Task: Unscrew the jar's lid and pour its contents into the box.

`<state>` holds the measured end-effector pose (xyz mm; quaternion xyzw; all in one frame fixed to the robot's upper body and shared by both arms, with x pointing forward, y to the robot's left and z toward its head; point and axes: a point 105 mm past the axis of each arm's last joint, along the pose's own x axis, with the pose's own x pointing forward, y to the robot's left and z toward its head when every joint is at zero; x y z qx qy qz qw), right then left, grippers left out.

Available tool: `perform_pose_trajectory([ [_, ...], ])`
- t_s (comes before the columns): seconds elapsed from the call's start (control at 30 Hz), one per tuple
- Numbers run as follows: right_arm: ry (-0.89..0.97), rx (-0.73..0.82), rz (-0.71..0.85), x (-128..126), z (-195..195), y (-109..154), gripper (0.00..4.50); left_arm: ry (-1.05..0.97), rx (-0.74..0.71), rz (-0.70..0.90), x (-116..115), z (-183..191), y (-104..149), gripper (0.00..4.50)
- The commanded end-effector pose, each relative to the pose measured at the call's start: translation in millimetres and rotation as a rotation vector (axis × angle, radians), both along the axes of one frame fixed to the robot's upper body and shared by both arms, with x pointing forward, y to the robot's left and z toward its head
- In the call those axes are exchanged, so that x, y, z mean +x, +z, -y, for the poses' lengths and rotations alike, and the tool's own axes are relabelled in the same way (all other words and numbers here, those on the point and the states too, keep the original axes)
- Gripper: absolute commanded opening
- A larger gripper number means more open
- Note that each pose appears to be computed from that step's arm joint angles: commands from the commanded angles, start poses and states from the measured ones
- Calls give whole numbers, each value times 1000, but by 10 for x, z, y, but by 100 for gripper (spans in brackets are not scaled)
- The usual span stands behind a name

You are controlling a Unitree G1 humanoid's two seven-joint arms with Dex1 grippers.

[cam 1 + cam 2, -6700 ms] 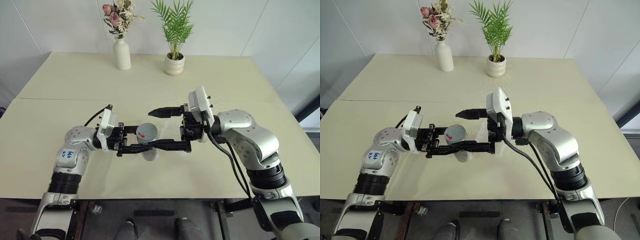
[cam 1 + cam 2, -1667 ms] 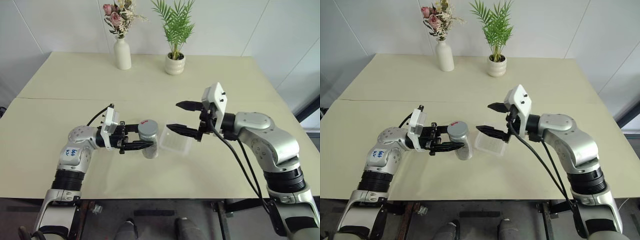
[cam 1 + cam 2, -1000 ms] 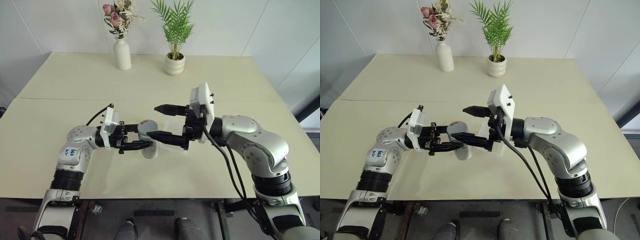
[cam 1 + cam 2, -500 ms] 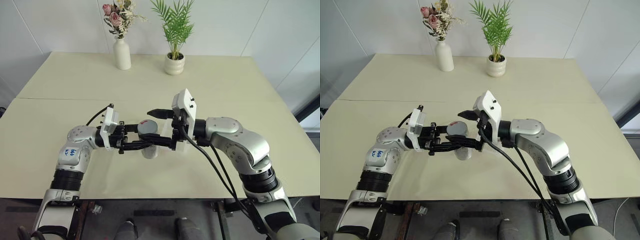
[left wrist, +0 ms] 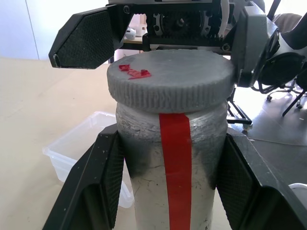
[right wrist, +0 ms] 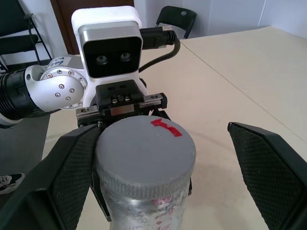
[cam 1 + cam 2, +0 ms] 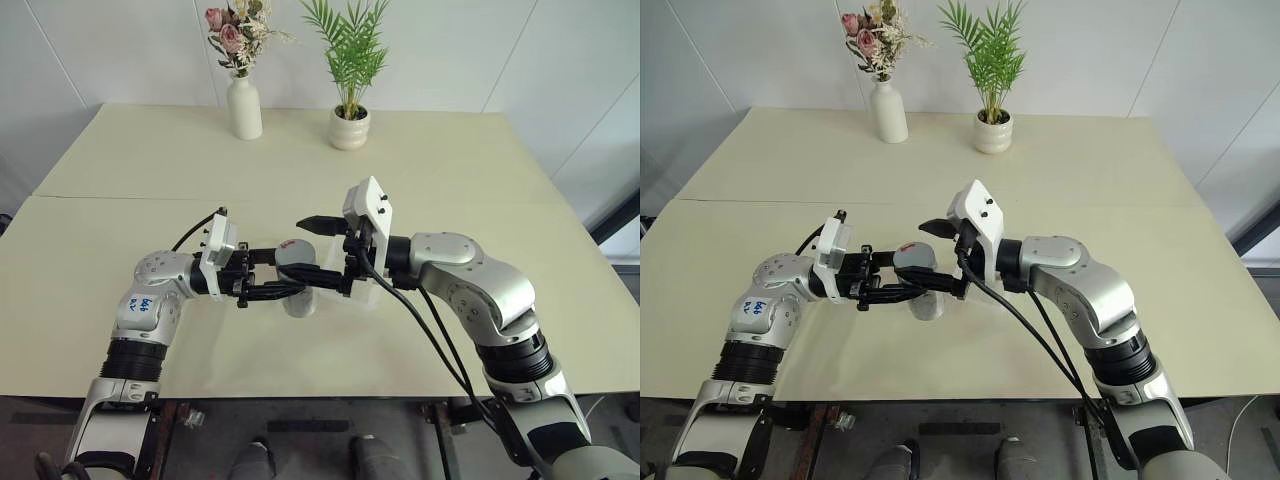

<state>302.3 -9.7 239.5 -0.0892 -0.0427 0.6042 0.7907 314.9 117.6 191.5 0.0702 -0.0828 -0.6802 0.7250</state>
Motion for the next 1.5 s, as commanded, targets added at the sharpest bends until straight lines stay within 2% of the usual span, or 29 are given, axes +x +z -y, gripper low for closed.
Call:
perform_pose_trajectory([
  [0.03, -11, 21, 55, -11, 85, 128, 447, -12, -8, 61, -26, 5, 137, 237],
  [1.5, -47, -14, 43, 32, 342, 91, 447, -13, -8, 62, -22, 14, 145, 237],
])
